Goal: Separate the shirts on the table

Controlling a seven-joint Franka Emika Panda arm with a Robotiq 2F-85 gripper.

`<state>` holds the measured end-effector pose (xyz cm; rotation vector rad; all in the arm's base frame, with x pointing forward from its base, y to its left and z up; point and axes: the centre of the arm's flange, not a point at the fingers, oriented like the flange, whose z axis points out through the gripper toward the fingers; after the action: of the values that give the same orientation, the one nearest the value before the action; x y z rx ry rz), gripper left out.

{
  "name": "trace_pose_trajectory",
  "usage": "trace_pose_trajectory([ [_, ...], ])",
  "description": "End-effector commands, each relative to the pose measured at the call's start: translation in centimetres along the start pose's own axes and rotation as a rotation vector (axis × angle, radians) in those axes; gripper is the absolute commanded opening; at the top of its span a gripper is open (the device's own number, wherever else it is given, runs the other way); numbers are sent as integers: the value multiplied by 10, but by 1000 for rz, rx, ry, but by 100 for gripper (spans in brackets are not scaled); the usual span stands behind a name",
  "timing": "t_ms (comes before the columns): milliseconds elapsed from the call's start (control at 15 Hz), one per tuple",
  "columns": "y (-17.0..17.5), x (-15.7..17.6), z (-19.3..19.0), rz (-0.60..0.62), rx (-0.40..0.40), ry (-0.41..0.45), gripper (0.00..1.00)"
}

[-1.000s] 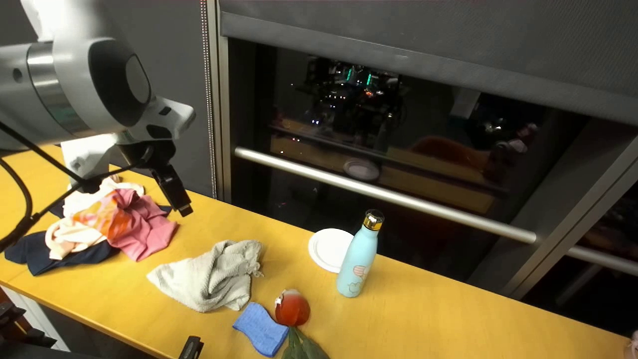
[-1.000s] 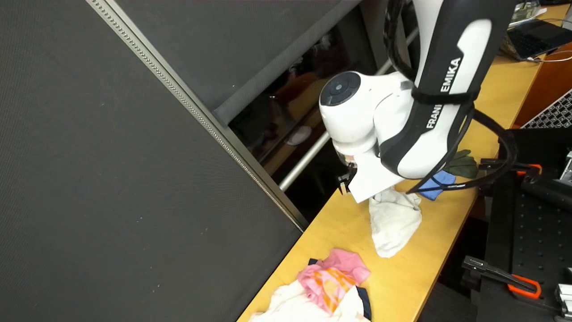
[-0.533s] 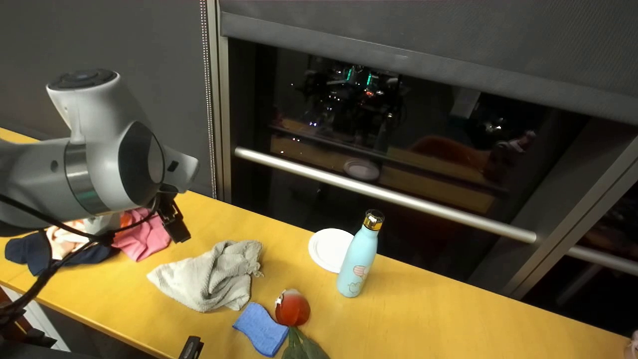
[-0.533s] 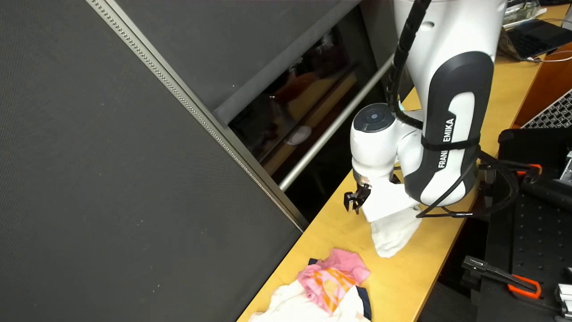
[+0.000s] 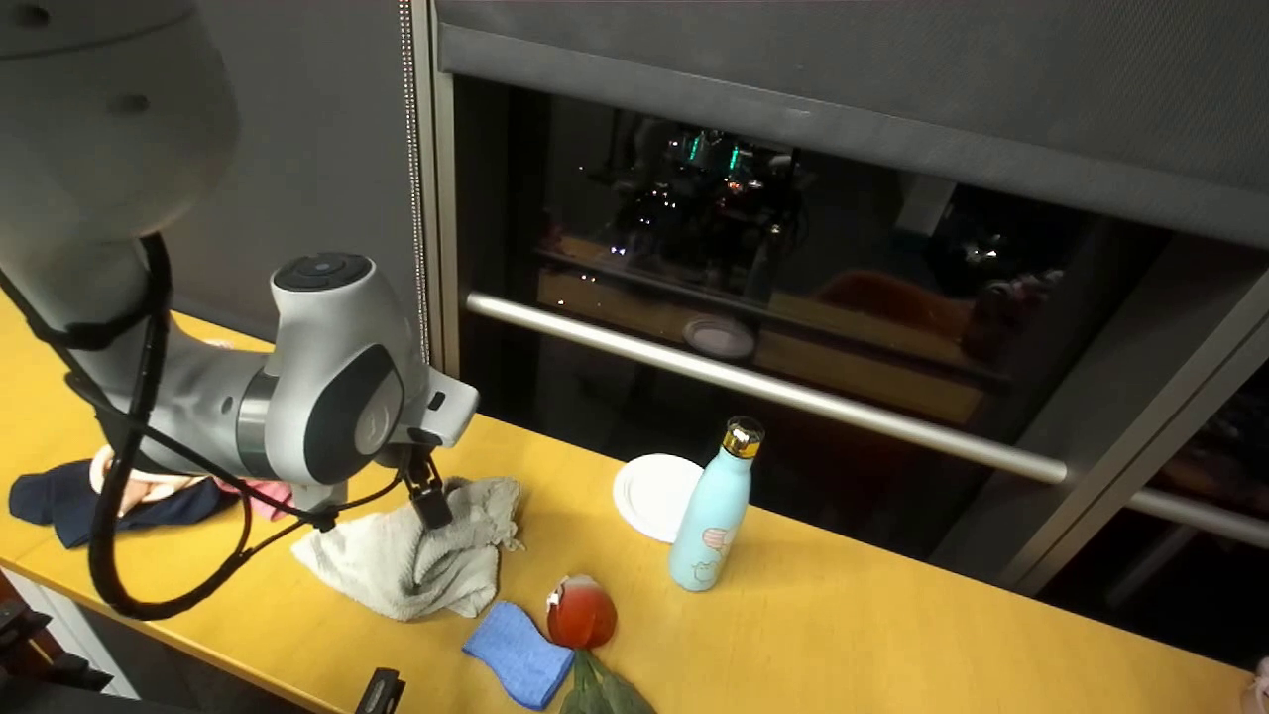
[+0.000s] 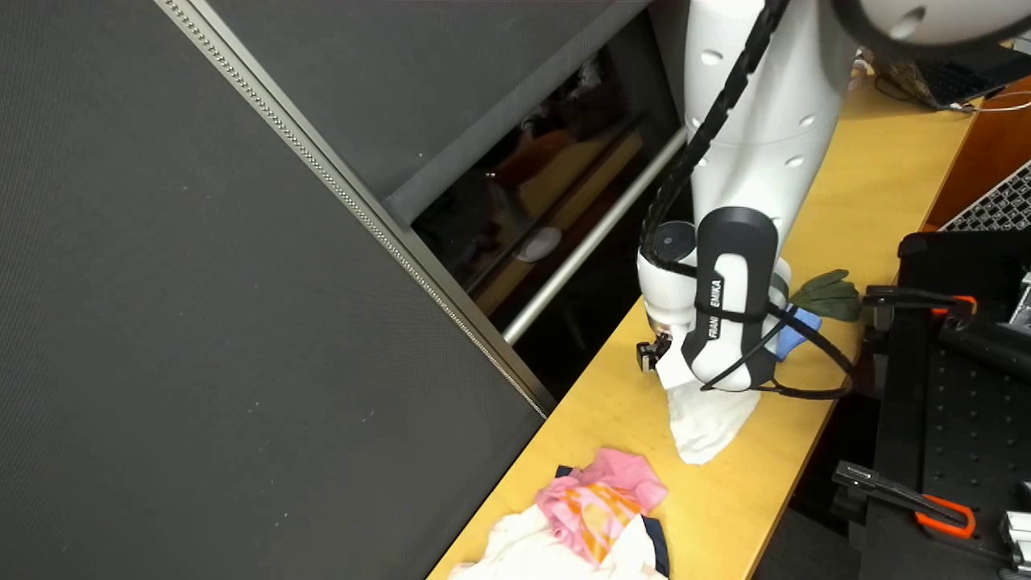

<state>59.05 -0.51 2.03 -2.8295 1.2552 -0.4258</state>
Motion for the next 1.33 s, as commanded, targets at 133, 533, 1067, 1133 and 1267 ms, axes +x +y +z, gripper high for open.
trace_pose_trajectory([
  [133,-37,16,66,-4,-29,-35,100],
  [533,-19,2,78,-27,-75,-66,68],
  [1067,28,46,91,45,-143,26,6],
  [1133,39,59,94,59,-157,43,1],
  [1267,59,79,99,80,-184,79,4],
])
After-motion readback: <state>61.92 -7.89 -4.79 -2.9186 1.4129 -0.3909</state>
